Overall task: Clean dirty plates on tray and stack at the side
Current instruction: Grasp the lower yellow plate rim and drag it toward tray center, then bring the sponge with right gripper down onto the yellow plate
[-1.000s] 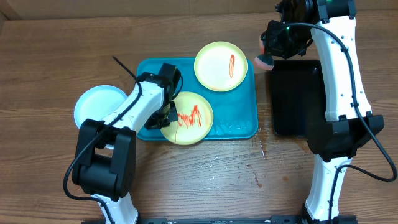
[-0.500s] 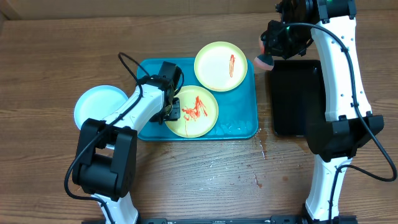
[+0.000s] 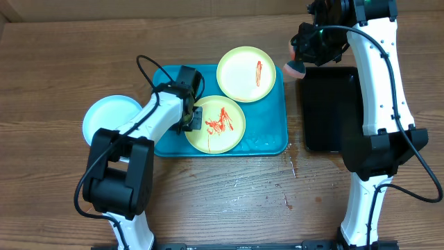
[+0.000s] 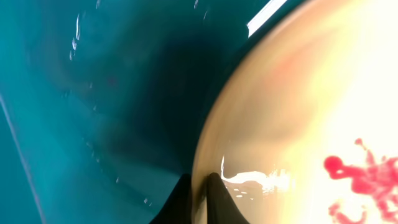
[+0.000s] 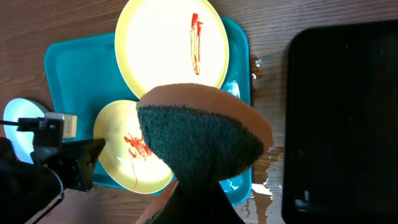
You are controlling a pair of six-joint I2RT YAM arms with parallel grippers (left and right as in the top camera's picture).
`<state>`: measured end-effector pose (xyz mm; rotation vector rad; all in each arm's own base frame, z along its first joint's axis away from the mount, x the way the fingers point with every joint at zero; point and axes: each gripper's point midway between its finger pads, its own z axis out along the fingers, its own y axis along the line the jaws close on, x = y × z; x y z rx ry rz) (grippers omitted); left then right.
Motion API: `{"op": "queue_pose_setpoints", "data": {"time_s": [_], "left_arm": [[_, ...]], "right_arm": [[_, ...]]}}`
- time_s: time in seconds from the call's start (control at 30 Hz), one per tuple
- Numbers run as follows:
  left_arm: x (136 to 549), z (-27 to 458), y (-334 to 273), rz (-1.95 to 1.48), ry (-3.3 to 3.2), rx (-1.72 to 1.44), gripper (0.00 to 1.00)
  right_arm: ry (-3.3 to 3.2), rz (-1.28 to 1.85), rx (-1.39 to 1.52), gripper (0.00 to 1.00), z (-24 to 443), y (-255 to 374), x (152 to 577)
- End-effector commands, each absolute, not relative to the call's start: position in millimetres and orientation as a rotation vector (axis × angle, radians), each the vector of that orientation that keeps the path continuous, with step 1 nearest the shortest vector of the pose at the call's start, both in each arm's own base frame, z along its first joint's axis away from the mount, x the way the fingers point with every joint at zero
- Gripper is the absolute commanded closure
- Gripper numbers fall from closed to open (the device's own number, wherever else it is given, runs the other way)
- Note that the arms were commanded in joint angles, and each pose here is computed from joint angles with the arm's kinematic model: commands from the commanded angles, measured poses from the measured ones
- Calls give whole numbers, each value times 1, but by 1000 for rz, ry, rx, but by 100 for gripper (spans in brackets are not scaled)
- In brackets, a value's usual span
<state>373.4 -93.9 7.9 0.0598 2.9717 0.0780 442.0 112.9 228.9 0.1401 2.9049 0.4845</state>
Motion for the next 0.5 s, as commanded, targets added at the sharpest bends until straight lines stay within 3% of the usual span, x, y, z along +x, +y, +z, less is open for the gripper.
{"op": "queue_pose_setpoints", "data": {"time_s": [0.0,0.27,0.47], "left_arm": [[352,-29,-93,72,3091,32,96],[345,-29,-75,-32,3148,-220,96],[342,-27,-73,-220,3178,-341,96]], "right_arm": [[2900,495,125,96,231,114,442],[2907,565,75,96,232,134,437],[2955,576,-85,96,219,184,421]]}}
